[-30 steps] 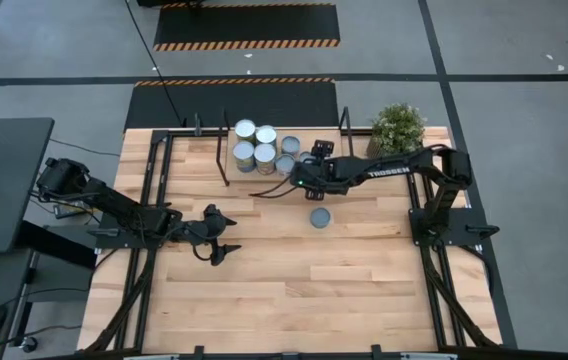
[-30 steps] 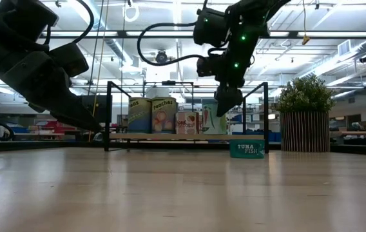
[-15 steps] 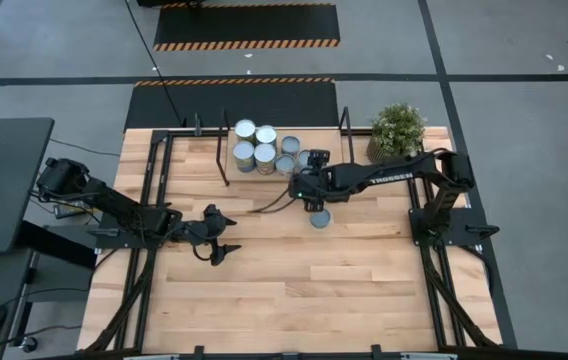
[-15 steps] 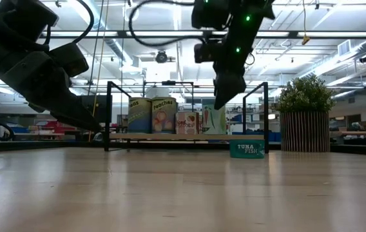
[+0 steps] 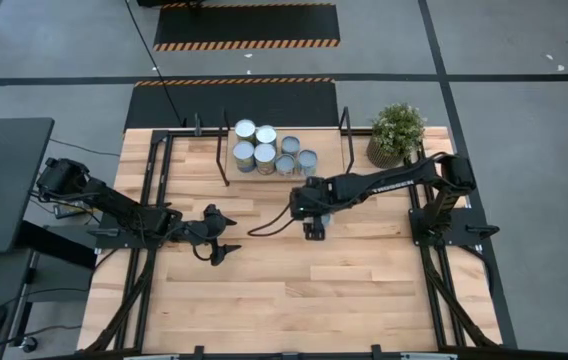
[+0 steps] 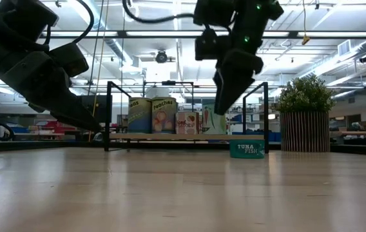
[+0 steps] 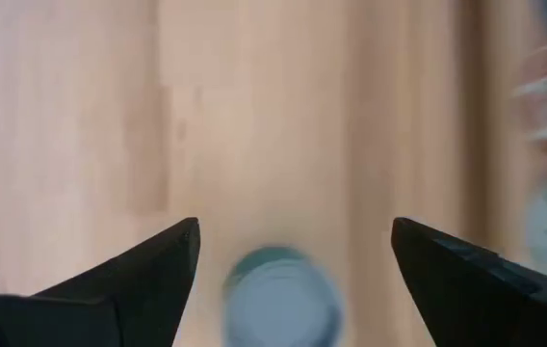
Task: Pick and place cans onto a shelf
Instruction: Put the canned tuna on the shelf
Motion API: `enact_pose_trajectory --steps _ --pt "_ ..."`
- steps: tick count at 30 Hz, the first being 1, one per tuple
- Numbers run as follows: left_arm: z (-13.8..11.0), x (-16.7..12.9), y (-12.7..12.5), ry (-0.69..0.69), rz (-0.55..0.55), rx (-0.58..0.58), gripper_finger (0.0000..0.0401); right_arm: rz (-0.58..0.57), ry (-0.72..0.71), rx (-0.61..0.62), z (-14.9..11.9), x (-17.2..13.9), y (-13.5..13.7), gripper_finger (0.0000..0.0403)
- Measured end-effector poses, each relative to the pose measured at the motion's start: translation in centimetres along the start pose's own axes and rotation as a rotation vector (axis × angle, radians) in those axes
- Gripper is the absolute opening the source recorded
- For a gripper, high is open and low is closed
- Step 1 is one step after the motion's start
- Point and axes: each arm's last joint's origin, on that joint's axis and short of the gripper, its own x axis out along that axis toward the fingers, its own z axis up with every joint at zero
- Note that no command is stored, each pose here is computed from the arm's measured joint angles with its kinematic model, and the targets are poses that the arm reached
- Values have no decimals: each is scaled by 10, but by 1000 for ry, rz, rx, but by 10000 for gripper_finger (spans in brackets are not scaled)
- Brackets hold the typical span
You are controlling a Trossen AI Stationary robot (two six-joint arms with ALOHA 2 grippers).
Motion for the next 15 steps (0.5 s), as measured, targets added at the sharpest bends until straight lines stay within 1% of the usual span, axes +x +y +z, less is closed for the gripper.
enact_pose_trajectory --steps 2,4,9,15 --pt "0 0 0 0 0 0 389 37 6 17 -5 7 2 350" --pt "0 0 0 0 0 0 389 48 14 24 -11 13 4 351" --pt "0 0 0 0 0 0 389 29 36 41 -25 27 4 359" --pt "0 0 0 0 0 0 389 12 68 50 -36 36 0 374"
